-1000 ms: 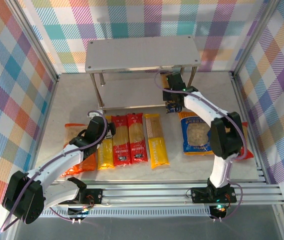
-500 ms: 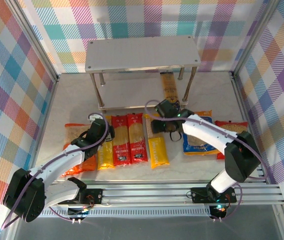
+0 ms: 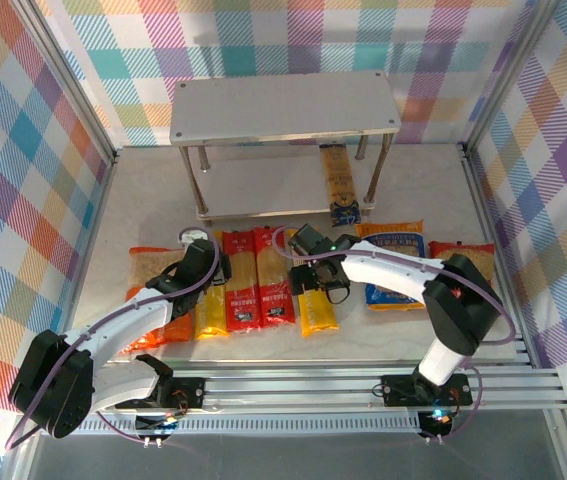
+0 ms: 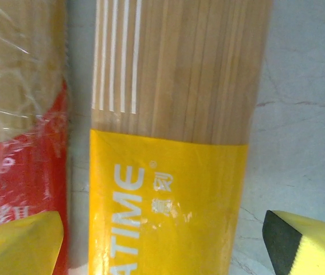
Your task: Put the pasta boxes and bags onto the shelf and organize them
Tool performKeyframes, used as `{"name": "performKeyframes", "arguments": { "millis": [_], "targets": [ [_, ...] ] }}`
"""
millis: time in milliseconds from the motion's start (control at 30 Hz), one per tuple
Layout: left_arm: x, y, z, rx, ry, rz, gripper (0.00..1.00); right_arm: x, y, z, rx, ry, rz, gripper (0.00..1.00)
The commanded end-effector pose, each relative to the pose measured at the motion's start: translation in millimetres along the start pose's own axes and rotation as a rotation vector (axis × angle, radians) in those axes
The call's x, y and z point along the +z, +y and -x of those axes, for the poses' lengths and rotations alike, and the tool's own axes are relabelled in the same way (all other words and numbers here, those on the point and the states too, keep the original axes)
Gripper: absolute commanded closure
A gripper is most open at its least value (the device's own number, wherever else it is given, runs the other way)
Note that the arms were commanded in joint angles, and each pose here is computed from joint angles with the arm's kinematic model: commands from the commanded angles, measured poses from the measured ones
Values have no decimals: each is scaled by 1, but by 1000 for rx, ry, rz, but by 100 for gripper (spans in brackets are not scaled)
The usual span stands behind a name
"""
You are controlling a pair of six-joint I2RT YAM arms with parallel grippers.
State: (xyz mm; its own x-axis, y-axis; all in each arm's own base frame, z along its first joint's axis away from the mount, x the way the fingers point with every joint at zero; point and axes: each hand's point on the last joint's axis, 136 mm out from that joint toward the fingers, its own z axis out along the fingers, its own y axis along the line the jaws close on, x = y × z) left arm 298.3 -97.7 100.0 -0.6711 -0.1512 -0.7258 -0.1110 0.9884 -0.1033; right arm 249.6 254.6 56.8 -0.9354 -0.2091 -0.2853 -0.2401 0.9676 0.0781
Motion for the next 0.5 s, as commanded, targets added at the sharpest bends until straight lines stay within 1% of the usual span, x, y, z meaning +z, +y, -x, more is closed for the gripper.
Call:
{"name": "performKeyframes", "arguments": {
  "millis": [0,33,200,467],
  "targets": [
    [-1,4,-9,4,14,16,29,6,4,1,15,28,-15,7],
    [-1,5,-9,5,13,16,29,8,4,0,14,35,-20,5],
    [0,5,-11,8,15,19,29,17,8,-2,14,59,-16,3],
    [4,3,-13,12,22,17,29,33,9,-9,8,111,-34,3]
  ]
}}
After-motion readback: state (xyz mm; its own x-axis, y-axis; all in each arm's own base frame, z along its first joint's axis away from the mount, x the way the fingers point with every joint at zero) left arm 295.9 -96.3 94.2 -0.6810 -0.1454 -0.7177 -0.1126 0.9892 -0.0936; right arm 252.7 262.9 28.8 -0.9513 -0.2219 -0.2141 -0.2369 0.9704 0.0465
